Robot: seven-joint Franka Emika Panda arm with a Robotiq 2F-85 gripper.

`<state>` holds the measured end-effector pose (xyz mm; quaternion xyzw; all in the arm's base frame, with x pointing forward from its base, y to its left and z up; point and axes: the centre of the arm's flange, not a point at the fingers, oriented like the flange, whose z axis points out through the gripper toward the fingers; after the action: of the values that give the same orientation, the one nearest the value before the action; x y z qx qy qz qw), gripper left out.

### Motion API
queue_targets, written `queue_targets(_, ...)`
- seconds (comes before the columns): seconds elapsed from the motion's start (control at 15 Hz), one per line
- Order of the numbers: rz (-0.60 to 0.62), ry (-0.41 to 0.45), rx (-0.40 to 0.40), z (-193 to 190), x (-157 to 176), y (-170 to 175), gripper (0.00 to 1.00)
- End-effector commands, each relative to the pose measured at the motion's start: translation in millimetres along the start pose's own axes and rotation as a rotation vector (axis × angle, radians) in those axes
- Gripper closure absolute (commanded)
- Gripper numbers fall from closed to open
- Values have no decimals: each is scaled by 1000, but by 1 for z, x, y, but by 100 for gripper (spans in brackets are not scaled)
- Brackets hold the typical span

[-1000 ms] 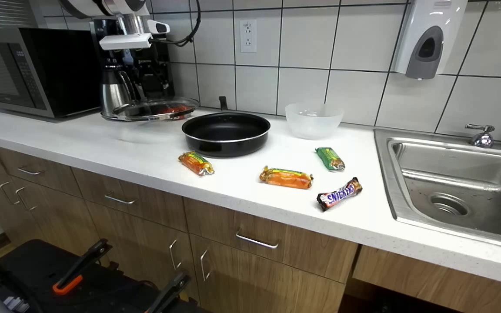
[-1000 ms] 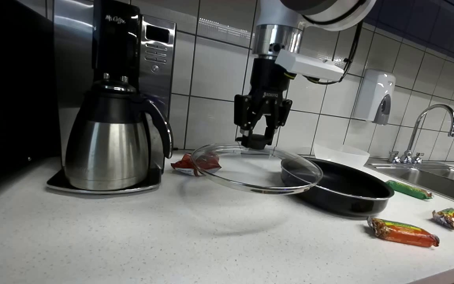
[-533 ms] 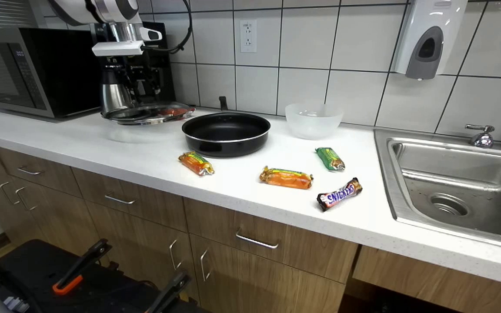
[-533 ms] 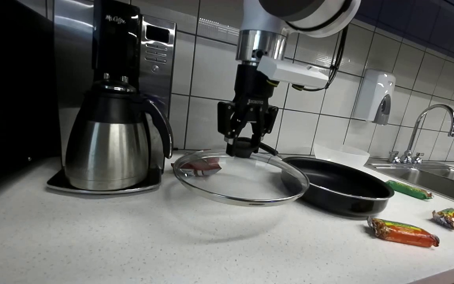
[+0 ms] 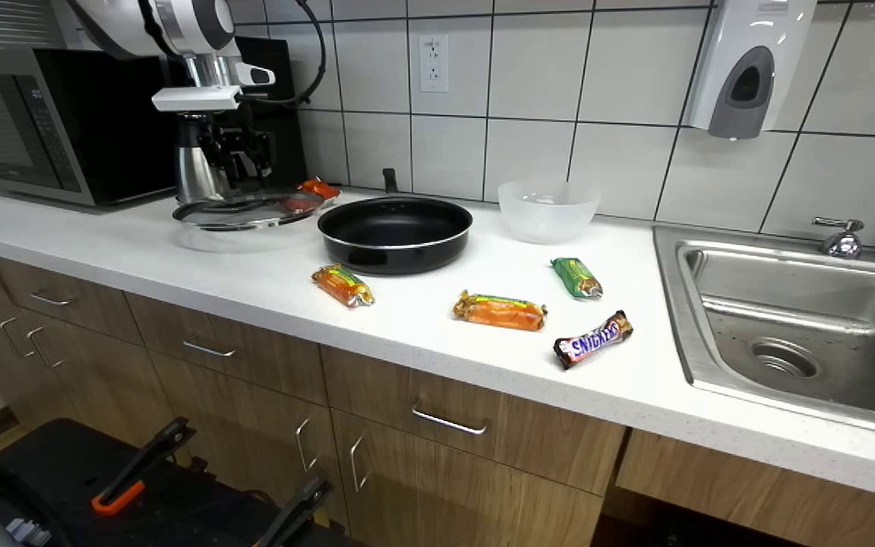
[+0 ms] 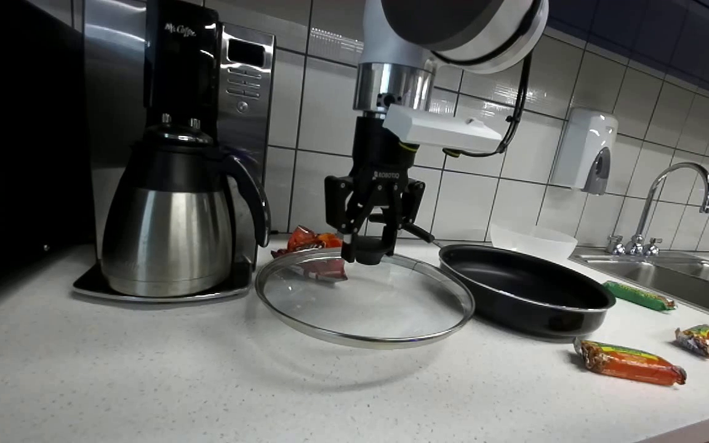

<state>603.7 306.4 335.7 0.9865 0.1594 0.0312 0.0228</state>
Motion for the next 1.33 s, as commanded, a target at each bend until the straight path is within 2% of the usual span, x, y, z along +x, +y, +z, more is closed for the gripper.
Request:
queue_targets(0.0,21,28,10,-22,0,-6,61)
queue_targets(0.8,-30,21,23,-23,-29,-32,61)
queue_targets(1.27,-35,-7,29,-22,-50,-35,61)
